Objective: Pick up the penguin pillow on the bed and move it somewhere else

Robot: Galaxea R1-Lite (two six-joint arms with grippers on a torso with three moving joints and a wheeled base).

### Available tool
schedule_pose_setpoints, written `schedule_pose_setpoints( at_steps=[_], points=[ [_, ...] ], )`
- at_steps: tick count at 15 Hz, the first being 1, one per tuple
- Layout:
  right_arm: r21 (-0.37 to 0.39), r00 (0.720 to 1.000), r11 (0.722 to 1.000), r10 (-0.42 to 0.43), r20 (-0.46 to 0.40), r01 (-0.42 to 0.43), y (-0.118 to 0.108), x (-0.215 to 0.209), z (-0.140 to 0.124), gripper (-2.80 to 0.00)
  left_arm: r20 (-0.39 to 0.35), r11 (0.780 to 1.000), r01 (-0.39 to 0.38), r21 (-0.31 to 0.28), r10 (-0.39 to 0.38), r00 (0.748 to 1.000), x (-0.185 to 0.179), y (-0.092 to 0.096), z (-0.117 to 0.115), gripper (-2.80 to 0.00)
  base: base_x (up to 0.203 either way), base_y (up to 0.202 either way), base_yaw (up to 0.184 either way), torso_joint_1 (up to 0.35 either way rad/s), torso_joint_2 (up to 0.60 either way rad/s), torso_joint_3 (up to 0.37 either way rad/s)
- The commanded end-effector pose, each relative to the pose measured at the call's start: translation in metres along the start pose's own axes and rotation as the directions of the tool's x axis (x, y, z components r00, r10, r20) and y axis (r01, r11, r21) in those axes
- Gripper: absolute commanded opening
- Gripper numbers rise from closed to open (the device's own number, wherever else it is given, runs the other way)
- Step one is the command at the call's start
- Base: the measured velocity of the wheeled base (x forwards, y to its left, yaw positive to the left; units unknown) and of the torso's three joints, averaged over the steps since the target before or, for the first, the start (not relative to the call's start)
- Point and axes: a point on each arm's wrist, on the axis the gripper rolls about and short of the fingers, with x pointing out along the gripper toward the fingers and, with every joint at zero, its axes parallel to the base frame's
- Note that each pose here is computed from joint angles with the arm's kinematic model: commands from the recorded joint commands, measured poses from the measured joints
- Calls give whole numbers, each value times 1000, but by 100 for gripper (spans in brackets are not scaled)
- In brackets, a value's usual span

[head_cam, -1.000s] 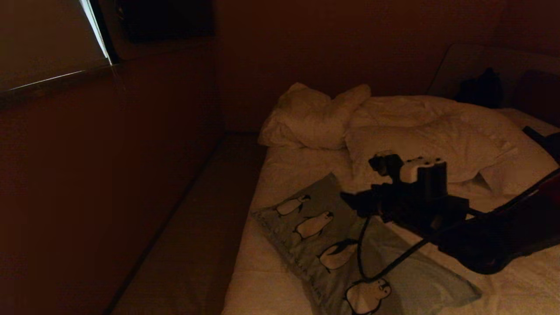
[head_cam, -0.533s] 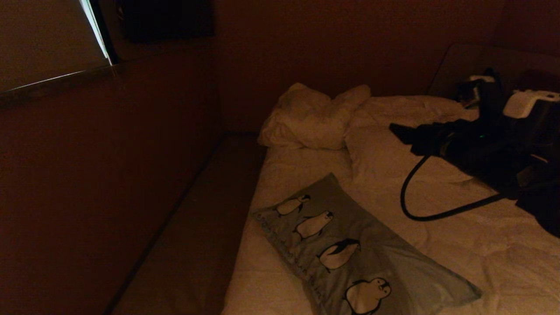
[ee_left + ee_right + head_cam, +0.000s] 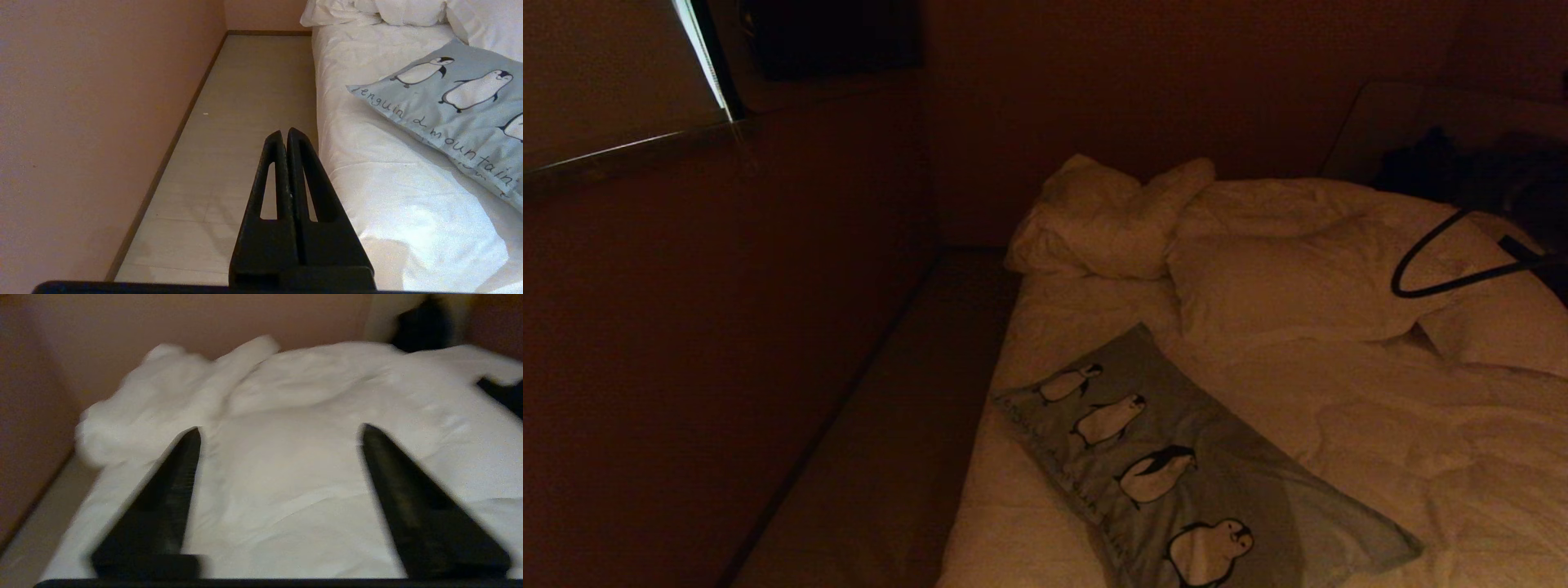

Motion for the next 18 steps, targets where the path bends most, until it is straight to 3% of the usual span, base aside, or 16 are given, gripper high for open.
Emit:
schedule_pose_setpoints(
  at_steps=[1,4,7,13,18],
  points=[
    [29,999,999,-31,42,30,-14,4,11,-280,1,1000,0,0,0,1000,0,0,0,-280,0,0,0,0,0,0],
    [52,996,997,-65,67,62,-25,-8,34,-280,0,1000,-1,0,1,1000,0,0,0,-280,0,0,0,0,0,0],
    [129,993,986,-109,35,103,-36,-27,63,-280,0,1000,-1,0,1,1000,0,0,0,-280,0,0,0,0,0,0],
    [132,986,985,-125,111,110,-37,-81,100,-280,0,1000,-1,0,1,1000,0,0,0,-280,0,0,0,0,0,0],
    [101,978,989,-120,170,104,-34,-132,116,-280,1,1000,-1,0,1,1000,0,0,0,-280,0,0,0,0,0,0]
  ],
)
